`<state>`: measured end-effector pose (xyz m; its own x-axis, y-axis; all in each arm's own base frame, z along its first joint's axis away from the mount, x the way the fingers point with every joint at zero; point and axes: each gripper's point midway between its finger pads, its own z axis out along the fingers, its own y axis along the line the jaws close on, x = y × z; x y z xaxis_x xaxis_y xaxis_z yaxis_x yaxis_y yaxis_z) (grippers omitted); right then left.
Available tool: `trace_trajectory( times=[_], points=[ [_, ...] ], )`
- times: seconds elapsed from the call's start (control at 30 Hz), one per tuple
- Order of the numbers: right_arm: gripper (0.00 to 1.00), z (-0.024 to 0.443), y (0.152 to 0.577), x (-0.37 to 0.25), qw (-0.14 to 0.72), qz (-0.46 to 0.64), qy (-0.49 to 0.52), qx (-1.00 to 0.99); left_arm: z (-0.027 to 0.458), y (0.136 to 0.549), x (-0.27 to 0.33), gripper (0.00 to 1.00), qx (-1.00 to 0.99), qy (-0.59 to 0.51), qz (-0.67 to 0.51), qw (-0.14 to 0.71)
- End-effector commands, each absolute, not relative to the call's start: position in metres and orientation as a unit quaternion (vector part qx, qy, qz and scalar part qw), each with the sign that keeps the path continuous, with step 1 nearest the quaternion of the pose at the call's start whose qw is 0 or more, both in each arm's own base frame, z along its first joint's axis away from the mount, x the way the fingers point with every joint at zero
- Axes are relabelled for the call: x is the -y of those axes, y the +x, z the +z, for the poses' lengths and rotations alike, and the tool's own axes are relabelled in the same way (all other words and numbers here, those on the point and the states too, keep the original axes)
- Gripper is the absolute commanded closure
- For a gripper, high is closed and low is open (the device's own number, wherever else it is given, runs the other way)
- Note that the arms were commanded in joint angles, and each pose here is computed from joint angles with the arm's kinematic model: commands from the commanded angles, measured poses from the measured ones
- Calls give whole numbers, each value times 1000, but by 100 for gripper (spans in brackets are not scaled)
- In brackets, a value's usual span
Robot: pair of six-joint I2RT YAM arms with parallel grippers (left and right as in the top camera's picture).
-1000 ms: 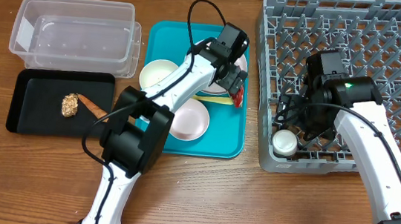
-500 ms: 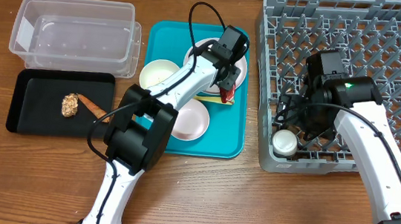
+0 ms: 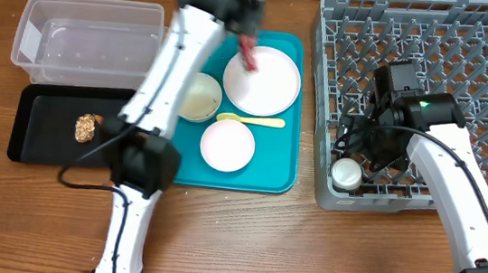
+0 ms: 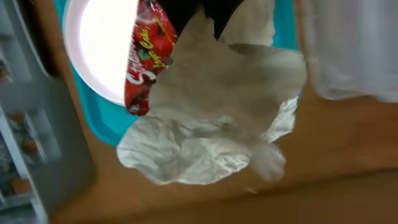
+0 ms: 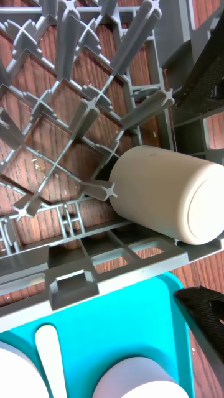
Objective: Sort waste into correct bins and load items into the dishwasher
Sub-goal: 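Drop the tissue and wrapper into the clear plastic bin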
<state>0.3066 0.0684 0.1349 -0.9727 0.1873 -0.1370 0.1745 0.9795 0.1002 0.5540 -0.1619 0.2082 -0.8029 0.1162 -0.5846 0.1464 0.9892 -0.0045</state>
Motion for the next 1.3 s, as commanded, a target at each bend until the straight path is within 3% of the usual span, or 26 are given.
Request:
trace_trajectory(
  times=[0.0,0.3,0.5,0.53,0.63,0.83,0.93,1.07,1.27],
  points=[
    [9,140,310,-70,82,49,88,-992,225,565,78,96,-950,-14,-6,313],
    [9,140,311,-70,84,50,88,-991,205,559,-64,96,-948,-151,30,278],
    [9,140,311,-70,83,49,88,-991,167,562,-96,93,-947,-183,32,264],
    [9,140,311,-70,82,49,88,-991,162,562,-97,80,-948,-183,33,260],
    [9,140,310,-70,80,49,88,-992,158,561,-96,1,-949,-182,32,256],
    [9,140,310,-70,80,48,86,-992,197,551,-81,0,-949,-172,1,265],
    [9,140,310,-70,81,48,84,-992,237,525,-61,4,-952,-159,-19,261],
    [9,140,311,-70,84,49,84,-992,281,491,-38,0,-952,-145,3,269],
    [9,139,307,-69,75,46,77,-993,289,492,-51,0,-941,-172,48,287]
  ],
)
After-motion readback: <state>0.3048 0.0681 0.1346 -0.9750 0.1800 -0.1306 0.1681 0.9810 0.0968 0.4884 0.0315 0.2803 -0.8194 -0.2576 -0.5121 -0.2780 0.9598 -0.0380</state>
